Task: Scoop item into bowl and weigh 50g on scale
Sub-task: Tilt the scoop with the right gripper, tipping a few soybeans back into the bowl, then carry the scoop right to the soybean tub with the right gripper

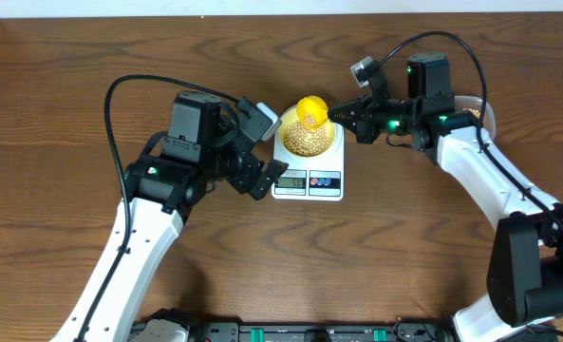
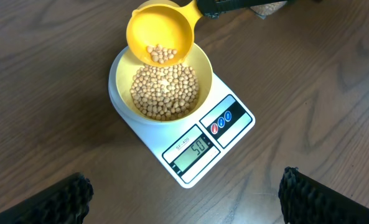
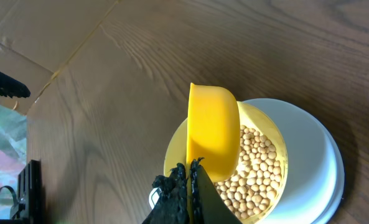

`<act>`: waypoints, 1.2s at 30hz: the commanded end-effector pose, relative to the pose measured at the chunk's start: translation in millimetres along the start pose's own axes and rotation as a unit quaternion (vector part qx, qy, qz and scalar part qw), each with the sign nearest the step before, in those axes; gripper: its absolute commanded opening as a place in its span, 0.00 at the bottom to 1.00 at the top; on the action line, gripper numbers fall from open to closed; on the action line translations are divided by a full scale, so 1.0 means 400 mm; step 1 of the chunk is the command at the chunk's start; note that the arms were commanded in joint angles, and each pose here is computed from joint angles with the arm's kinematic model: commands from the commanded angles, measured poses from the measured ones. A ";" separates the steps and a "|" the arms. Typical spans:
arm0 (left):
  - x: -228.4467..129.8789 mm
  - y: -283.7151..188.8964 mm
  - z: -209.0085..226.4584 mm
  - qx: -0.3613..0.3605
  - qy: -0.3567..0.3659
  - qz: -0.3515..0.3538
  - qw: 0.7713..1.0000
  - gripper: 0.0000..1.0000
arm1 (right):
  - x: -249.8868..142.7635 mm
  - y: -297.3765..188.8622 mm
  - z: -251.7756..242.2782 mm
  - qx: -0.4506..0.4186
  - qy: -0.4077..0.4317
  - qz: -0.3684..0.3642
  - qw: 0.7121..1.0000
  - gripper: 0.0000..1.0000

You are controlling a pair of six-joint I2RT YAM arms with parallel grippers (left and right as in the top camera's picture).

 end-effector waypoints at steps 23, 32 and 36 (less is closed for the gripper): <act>-0.006 -0.001 0.003 0.005 0.005 0.003 1.000 0.98 | 0.013 -0.016 0.014 0.005 0.002 -0.009 1.000 0.01; -0.006 -0.001 0.003 0.005 0.005 0.003 1.000 0.98 | 0.110 -0.095 -0.042 0.000 0.125 -0.090 0.988 0.01; -0.006 -0.001 0.003 0.005 0.005 0.003 1.000 0.98 | 0.148 -0.195 -0.124 -0.019 0.175 -0.138 0.975 0.01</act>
Point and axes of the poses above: each gripper's point midway between its finger pads, its own y axis out along the fingers, its own z axis along the line the jaws close on, x = y × z, the point moved 2 cm from there along -y, back along the fingers, and after that the axes turned 15 degrees about y, right-handed, at the moved point
